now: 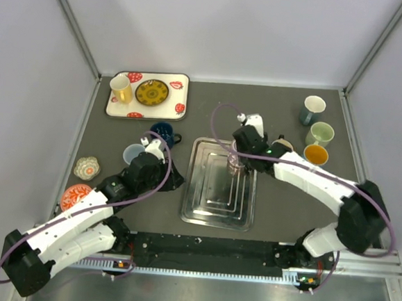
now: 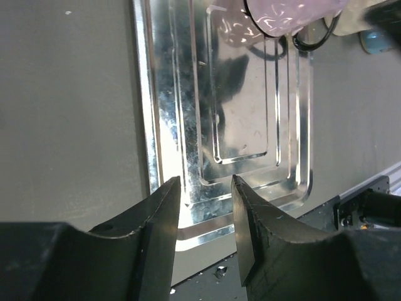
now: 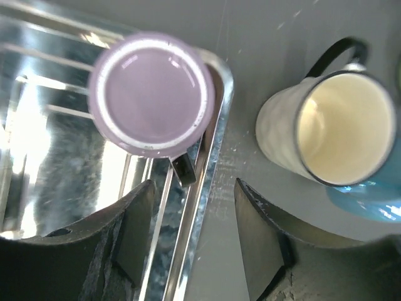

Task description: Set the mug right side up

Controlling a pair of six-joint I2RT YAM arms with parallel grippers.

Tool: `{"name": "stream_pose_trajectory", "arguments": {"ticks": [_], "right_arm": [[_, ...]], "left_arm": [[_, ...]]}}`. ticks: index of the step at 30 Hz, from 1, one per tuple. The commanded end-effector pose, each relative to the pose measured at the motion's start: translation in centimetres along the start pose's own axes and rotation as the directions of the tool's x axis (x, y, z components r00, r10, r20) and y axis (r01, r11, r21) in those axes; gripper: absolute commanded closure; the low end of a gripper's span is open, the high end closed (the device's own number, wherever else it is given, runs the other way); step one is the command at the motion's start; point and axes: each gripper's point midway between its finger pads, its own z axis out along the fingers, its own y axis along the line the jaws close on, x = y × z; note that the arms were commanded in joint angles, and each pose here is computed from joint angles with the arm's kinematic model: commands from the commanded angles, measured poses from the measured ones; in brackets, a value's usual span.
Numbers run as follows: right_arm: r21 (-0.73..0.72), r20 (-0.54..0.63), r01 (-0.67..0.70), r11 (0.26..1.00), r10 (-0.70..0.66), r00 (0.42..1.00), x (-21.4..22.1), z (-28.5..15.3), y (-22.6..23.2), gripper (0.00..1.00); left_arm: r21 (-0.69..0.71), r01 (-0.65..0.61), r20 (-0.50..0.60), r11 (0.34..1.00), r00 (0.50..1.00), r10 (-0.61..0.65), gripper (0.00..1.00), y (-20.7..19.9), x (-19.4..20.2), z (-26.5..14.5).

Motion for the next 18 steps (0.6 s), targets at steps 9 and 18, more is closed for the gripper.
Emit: {"name": "stream_pose_trajectory", "arguments": {"ticks": [9,18], "right_arm": [[0.15,0.148,-0.531,0.834,0.513,0.846,0.6,-9.3,-14.2,0.38],[0.183,0.129,-0.786,0.591,0.778,0.615,4.6,-8.6,-13.4,0.35]], "left_arm": [[-0.114,0.183,0.268,0.976,0.952,-0.148,0.01,2.1,-4.6,-2.4],[-0.168,0.255,0.324,0.952,0.927,-0.191,0.1,3.3,-5.3,-1.8]]}}
